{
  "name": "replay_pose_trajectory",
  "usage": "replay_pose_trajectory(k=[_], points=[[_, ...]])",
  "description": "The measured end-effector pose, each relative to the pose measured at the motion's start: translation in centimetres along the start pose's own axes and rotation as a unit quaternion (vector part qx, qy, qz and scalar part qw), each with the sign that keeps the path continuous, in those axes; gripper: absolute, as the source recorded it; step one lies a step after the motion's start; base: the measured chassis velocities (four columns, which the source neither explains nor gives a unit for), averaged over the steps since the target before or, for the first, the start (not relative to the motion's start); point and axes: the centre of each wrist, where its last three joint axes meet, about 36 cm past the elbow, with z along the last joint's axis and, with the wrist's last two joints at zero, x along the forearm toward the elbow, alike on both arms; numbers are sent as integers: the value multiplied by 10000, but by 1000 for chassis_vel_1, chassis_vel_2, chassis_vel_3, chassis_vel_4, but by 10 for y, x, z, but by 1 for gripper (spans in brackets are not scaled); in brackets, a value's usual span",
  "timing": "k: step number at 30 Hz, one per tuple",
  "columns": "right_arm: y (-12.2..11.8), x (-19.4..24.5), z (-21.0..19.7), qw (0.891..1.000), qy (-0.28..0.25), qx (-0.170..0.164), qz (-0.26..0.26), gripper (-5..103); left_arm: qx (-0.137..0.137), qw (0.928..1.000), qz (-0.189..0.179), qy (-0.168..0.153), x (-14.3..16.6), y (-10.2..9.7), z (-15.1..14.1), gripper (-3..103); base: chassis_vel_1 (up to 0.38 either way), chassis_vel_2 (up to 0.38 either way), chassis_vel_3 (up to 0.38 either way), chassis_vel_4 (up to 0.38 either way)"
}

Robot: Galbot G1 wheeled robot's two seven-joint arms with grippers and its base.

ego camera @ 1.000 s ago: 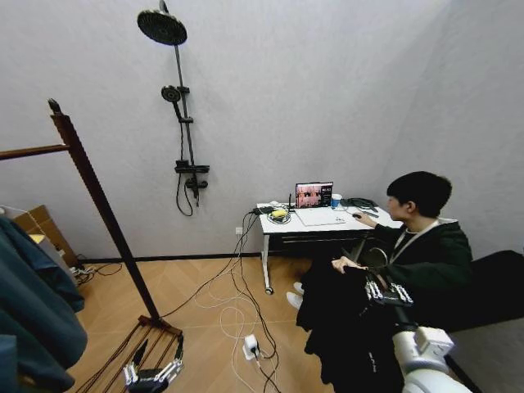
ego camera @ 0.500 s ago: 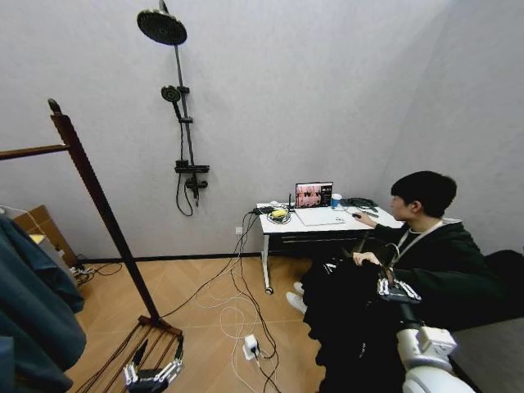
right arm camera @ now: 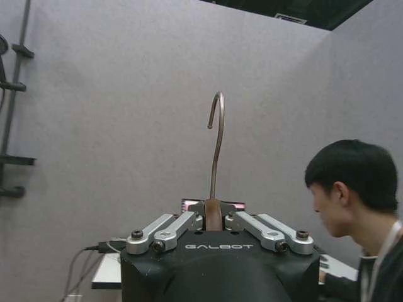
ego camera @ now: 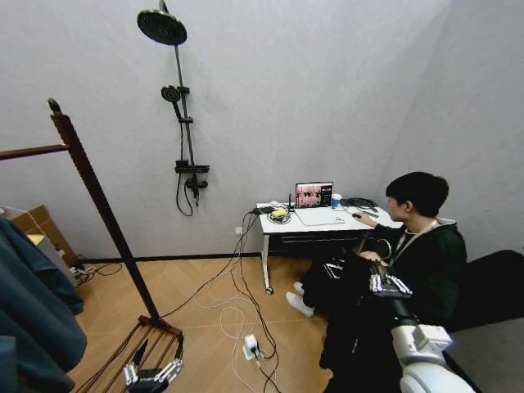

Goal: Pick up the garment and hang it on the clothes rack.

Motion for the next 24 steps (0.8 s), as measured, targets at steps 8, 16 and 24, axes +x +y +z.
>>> replay_pose_trajectory(k=[8, 16, 24], points=[[2, -22, -14, 9965, -312, -520, -583, 10, 0, 10000, 0, 0, 0, 0, 0, 100, 0, 0, 0, 0], [9, -29, -10, 9944, -276, -769, -673, 10, 0, 10000, 0, 0, 0, 0, 0, 100, 0, 0, 0, 0], [17, -28, -7, 9926, -239, -847, -832, 10, 0, 10000, 0, 0, 0, 0, 0, 100, 41, 38, 41, 46]])
